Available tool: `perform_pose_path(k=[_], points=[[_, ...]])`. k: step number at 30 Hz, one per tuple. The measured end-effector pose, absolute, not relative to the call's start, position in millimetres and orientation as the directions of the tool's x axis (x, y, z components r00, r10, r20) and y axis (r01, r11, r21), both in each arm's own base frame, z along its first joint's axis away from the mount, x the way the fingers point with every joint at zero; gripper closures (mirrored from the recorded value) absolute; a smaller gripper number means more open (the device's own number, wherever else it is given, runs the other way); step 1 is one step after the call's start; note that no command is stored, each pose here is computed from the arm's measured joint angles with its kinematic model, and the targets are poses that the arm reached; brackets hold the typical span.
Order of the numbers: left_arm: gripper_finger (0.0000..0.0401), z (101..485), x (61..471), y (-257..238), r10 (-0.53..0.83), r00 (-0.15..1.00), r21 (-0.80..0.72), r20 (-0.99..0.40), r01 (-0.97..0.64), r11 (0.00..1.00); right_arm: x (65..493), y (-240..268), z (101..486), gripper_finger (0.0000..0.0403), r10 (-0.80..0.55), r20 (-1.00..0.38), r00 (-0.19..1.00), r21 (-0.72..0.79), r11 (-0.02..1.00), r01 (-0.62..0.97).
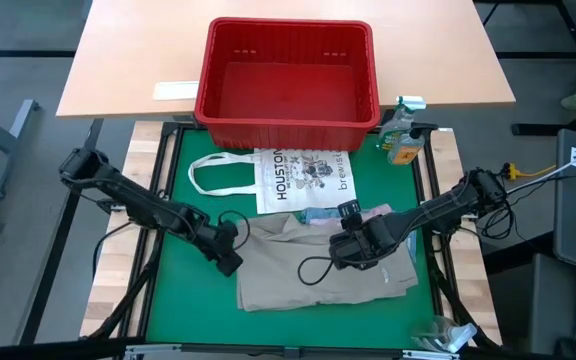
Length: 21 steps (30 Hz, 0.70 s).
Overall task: Fold Laundry from Bin
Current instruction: Fold the light brown shorts from the red laundry basket
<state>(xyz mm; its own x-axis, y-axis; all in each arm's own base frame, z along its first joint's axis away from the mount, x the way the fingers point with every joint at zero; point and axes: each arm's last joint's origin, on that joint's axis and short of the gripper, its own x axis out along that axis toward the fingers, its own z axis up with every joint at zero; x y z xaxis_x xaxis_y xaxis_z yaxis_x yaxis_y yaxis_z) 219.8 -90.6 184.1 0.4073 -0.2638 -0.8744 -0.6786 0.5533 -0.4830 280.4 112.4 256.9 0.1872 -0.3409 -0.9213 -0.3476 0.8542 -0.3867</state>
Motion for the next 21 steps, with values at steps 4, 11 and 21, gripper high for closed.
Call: perform_pose_path(k=[4, 11, 21], points=[[0.0277, 173, 225, -96, -0.264, 0.385, -0.466, -0.884, -0.7, 0.541, 280, 113, 257, 0.0243, -0.307, -0.935, 0.174, -0.351, 0.866, -0.356], [0.0277, 164, 228, -96, -0.209, 0.375, -0.427, -0.903, -0.733, 0.53, 280, 115, 256, 0.0243, -0.267, -0.951, 0.158, -0.307, 0.879, -0.364], [0.0277, 164, 229, -94, -0.171, 0.391, -0.419, -0.904, -0.735, 0.533, 280, 115, 256, 0.0243, -0.267, -0.951, 0.158, -0.307, 0.879, -0.364]])
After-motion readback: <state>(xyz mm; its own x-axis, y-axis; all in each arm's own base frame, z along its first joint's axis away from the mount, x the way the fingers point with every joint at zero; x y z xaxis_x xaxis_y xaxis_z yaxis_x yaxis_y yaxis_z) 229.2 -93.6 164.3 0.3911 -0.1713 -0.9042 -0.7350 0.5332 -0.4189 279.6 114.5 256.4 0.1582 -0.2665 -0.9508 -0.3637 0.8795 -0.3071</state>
